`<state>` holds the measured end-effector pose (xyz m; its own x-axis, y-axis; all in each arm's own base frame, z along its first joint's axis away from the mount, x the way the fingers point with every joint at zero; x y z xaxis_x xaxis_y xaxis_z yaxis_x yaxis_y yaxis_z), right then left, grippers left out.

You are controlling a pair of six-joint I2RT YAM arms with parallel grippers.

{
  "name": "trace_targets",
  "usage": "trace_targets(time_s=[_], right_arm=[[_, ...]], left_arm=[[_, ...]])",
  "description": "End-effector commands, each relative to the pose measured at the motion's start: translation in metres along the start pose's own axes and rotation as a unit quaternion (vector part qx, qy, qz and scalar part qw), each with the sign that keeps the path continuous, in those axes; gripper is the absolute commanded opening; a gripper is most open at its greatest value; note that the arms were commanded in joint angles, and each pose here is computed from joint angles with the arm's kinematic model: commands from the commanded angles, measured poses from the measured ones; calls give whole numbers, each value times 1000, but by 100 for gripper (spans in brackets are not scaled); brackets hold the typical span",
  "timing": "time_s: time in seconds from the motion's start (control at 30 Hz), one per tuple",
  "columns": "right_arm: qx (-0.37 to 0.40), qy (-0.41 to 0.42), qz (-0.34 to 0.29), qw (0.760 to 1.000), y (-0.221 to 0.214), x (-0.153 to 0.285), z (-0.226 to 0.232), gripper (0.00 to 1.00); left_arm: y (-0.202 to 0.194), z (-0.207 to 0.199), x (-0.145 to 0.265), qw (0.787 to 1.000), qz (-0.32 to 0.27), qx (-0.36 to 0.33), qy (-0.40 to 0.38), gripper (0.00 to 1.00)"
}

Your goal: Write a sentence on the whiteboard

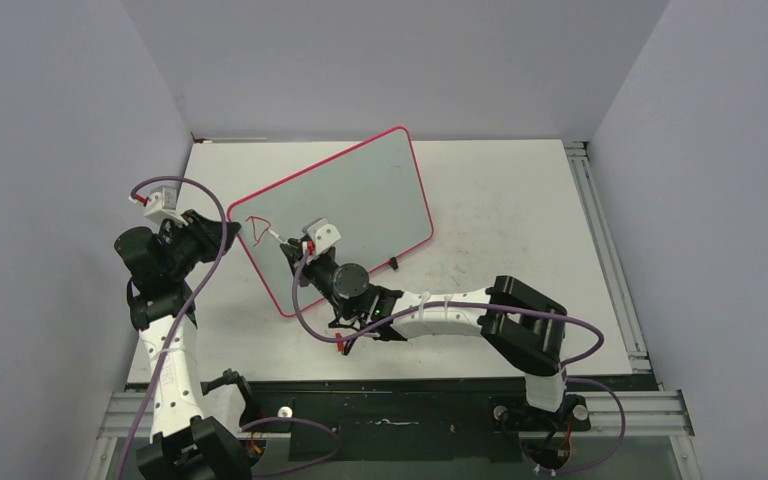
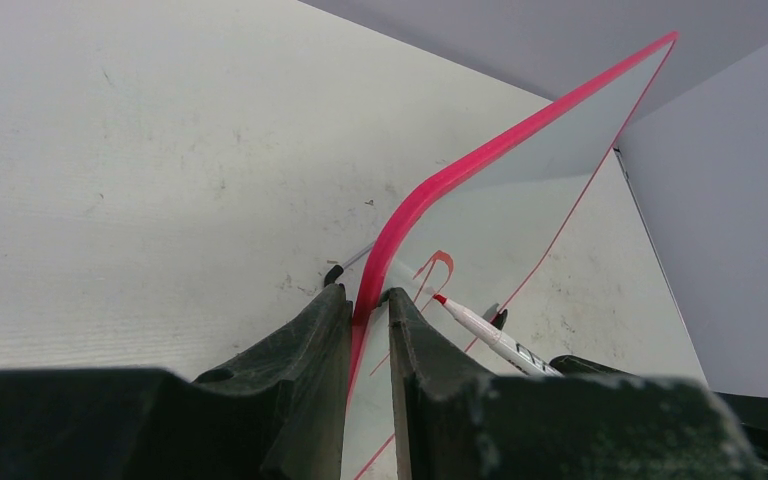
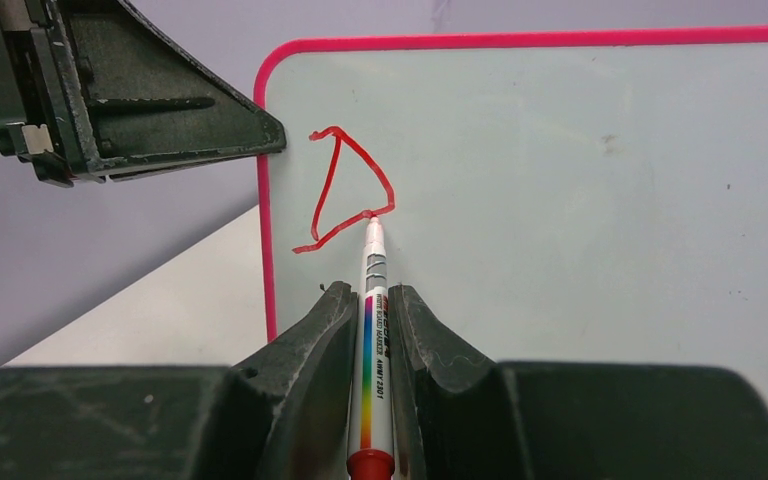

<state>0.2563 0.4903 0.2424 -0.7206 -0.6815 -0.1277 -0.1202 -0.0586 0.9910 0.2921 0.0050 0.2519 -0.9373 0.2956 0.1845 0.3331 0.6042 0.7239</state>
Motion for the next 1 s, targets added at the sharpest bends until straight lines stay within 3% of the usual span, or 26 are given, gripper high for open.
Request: trace_targets(time_s=[0.0, 0.3, 0.6, 0.97], right_arm=[[-10, 18, -52, 998, 51, 8, -7, 5], [0, 74, -90, 993, 103, 60, 0, 5], [-2, 89, -83, 993, 126, 113, -23, 5], [-16, 105, -61, 992, 109, 96, -47, 5]], left_arm=[[6, -6, 1, 1000, -8, -17, -15, 18], [6, -4, 1, 1000, -7, -18, -8, 18], [4, 0, -2, 1000, -1, -12, -5, 18], [0, 1, -3, 1000, 5, -7, -5, 18]])
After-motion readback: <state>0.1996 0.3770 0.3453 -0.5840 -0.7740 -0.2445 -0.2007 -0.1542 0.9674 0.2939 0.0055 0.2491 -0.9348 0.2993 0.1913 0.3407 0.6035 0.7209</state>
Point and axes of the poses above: each gripper's point midway between its finger pads, its own x axis back along the fingers, its own z axis along the line the jaws close on, y = z × x, the point moved 2 cm from there along x, back along the fingers, and after that the axes turned 8 degrees about x, right-handed, at the moved point
